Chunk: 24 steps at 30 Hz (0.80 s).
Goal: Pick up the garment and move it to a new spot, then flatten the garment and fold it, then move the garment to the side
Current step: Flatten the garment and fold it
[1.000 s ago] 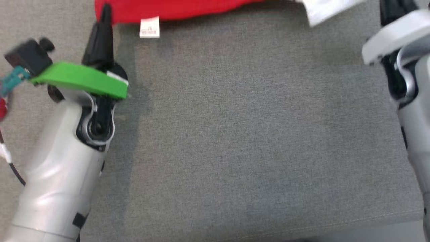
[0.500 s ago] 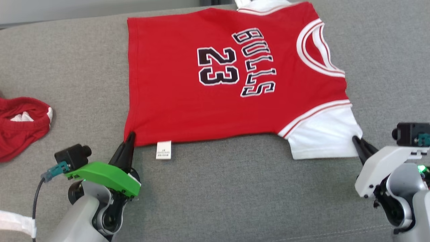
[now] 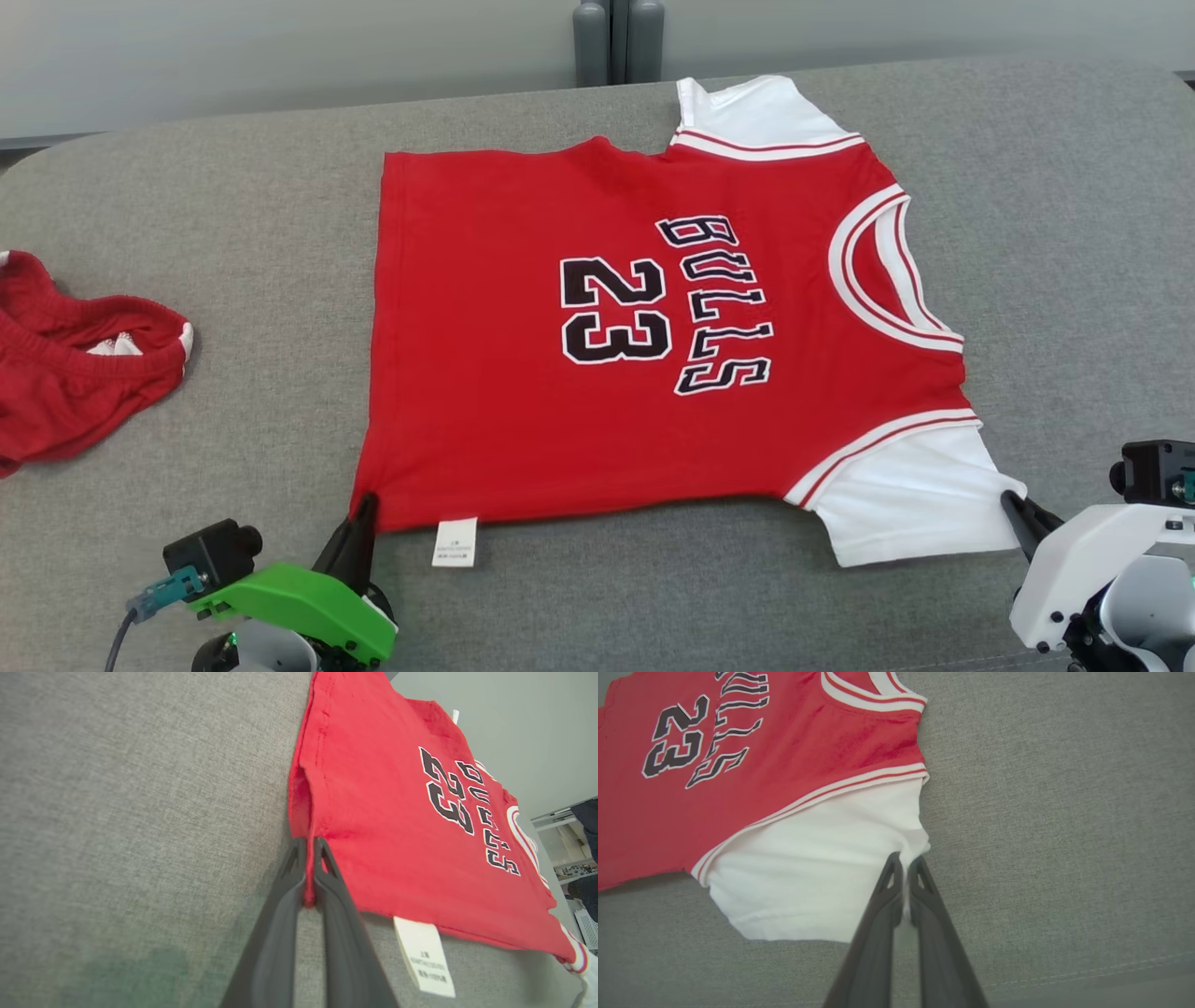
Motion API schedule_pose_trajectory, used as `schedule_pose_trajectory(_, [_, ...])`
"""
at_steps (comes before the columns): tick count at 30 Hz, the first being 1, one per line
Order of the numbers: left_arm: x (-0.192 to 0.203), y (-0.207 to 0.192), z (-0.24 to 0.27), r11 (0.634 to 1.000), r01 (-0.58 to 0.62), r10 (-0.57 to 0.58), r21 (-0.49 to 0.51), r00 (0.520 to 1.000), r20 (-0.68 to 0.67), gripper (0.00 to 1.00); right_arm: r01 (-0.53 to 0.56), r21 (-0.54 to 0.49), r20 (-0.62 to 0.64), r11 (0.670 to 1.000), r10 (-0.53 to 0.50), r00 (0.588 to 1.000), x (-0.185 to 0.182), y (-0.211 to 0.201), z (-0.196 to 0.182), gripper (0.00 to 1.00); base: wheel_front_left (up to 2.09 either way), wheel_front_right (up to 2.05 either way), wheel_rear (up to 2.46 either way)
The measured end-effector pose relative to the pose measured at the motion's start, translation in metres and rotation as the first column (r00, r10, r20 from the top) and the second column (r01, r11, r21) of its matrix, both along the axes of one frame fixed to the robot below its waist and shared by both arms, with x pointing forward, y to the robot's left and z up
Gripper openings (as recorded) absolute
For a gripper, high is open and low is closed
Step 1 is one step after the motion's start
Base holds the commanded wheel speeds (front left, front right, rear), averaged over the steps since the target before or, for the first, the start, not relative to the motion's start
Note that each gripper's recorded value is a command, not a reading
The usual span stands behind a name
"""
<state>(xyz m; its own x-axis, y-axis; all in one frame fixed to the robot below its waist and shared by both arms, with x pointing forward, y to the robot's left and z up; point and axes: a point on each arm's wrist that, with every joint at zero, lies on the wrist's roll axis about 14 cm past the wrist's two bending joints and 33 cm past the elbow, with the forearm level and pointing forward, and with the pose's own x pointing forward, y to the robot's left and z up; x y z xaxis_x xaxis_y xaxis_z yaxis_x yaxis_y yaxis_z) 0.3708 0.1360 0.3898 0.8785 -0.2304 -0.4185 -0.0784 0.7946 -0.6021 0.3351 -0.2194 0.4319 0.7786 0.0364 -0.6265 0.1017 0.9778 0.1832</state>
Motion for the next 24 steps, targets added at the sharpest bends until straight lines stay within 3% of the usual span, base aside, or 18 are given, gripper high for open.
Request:
schedule_pose_trajectory(7, [0.006, -0.012, 0.017, 0.999, 0.031, -0.030, -0.020, 0.999, 0.034, 0.00, -0.028, -0.036, 0.059, 0.999, 0.031, 0.998, 0.023, 0.005, 0.019, 0.00, 0.00, 0.00, 0.00])
schedule_pose_trajectory(13, [0.034, -0.029, 0.049, 0.996, 0.076, -0.071, -0.047, 0.992, 0.101, 0.00, -0.093, -0.072, 0.122, 0.993, 0.102, 0.987, 0.058, 0.021, 0.044, 0.00, 0.00, 0.00, 0.00])
schedule_pose_trajectory(24, [0.078, -0.029, 0.045, 0.998, 0.057, -0.057, 0.004, 0.998, 0.028, 0.00, -0.182, -0.119, 0.134, 0.976, 0.198, 0.971, 0.122, 0.034, 0.049, 0.00, 0.00, 0.00, 0.00])
